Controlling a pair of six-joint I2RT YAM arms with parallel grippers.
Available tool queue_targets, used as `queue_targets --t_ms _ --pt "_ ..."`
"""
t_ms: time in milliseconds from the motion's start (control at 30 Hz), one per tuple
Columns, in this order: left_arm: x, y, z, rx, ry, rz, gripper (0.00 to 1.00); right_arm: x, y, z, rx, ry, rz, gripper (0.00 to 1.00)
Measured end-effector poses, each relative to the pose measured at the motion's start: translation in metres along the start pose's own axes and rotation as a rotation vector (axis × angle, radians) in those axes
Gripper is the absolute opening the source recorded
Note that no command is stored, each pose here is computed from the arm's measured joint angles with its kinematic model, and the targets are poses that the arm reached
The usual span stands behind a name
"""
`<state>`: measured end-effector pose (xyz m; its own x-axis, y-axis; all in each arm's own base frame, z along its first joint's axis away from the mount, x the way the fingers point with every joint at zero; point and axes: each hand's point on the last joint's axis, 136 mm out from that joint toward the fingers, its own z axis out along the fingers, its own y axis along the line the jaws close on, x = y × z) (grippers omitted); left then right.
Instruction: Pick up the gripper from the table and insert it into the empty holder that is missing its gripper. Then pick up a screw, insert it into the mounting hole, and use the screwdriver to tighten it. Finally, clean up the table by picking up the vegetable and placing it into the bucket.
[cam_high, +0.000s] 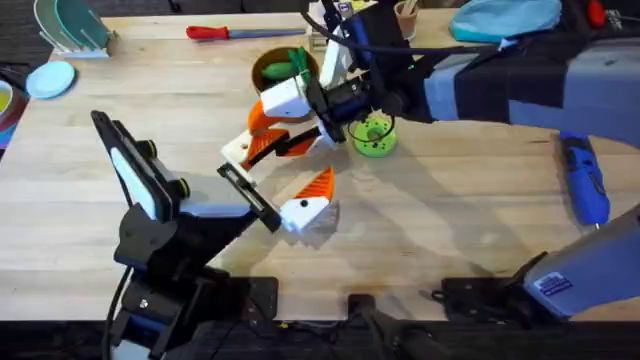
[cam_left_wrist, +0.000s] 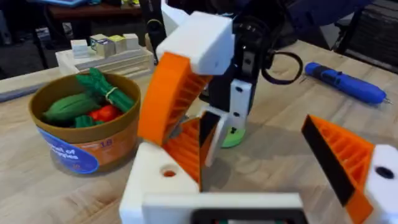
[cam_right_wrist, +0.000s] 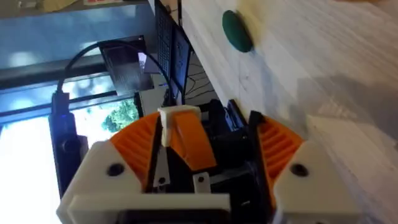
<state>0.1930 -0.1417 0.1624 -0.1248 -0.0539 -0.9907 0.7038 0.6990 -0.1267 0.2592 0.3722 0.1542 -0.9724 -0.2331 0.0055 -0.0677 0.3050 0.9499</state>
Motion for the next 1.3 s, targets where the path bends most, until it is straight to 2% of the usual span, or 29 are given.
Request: queue_targets --t_ms 167,200,267,300,467,633,800,933,1100,1200,1300 --pt "0.0 -0.001 0.0 0.005 0.001 0.001 0.993 -0.003 -0.001 -0.003 -0.001 -0.008 0.001 0.797" --pt "0.0 -0.001 0.0 0.008 0.001 0.001 0.993 -0.005 -0.001 -0.004 -0.002 -0.014 0.0 0.83" --pt "0.0 -0.003 0.0 0.016 0.002 0.003 0.993 -0.012 0.0 -0.011 -0.009 -0.038 -0.016 0.967" --pt "0.0 -0.004 0.0 0.022 0.002 0.004 0.993 -0.017 0.001 -0.014 -0.016 -0.054 -0.033 0.986" --pt "0.002 -0.016 -0.001 0.096 0.01 0.003 0.993 -0.038 -0.008 -0.034 0.012 -0.14 -0.089 0.992" --pt "0.005 -0.036 -0.004 0.213 0.025 0.001 0.993 -0.052 -0.021 -0.059 0.125 -0.252 -0.139 0.993" --pt "0.008 -0.053 -0.008 0.311 0.04 -0.003 0.993 -0.047 -0.012 -0.101 0.295 -0.367 -0.234 0.992" --pt "0.009 -0.061 -0.011 0.36 0.046 -0.003 0.993 -0.032 -0.023 -0.134 0.528 -0.426 -0.286 0.993" --pt "0.01 -0.068 -0.014 0.41 0.051 -0.003 0.993 -0.012 -0.05 -0.172 0.844 -0.441 -0.321 0.993" --pt "0.01 -0.071 -0.016 0.43 0.052 0.0 0.994 -0.007 -0.061 -0.186 0.965 -0.426 -0.351 0.994" --pt "0.01 -0.073 -0.017 0.441 0.053 0.0 0.993 -0.008 -0.067 -0.194 1.029 -0.42 -0.376 0.994"
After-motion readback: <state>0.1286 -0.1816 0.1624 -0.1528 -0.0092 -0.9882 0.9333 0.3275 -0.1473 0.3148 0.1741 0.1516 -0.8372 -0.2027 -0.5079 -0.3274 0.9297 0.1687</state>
